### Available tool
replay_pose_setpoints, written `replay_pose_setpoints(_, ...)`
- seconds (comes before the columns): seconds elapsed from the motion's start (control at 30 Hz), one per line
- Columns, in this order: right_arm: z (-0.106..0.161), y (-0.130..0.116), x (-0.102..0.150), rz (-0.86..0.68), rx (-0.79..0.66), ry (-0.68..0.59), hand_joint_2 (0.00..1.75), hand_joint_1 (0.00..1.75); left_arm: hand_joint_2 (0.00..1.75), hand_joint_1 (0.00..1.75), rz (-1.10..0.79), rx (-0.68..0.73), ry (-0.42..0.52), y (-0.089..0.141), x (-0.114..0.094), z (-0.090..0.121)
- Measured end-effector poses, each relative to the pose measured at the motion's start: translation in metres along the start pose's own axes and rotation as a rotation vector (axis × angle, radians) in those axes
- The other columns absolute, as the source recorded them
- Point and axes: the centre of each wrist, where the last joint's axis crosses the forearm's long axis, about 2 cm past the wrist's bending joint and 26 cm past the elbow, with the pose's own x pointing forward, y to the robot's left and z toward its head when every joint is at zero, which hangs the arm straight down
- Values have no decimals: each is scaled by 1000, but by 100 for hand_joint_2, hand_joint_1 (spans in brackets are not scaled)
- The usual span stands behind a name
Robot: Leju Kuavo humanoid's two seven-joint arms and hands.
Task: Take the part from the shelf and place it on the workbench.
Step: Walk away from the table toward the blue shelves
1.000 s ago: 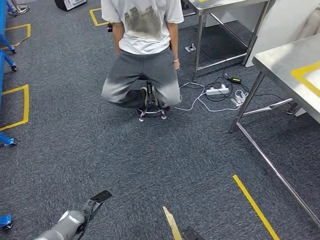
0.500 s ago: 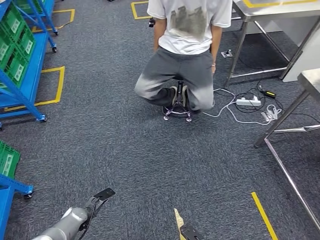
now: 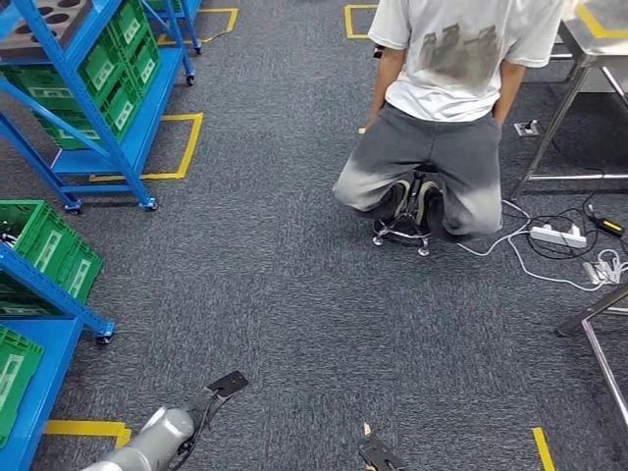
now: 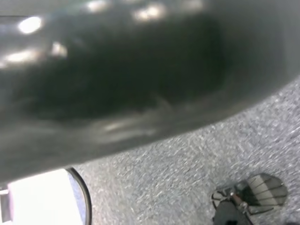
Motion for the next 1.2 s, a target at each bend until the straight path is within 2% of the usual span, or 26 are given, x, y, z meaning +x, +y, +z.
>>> replay_pose_setpoints(0.13,0,3,-2,15,3,-2,0,0,0,0,23,8,-17,-9,-4,0)
replay_pose_setpoints(0.27,-1,3,-5,49,12,3,0,0,0,0,59,2,2,-14,-19,-3)
replay_pose_setpoints(0.53,0,1,-5,138,24,-12,0,0,0,0,145,13,43,2,-45,-10)
replay_pose_setpoints(0.77,-1,-2,-15,161,24,3,0,0,0,0,178,18,59,8,-53,-12)
replay_pose_setpoints(1.2,-1,-5,-17,181,25,6,0,0,0,0,186,16,71,15,-60,-14)
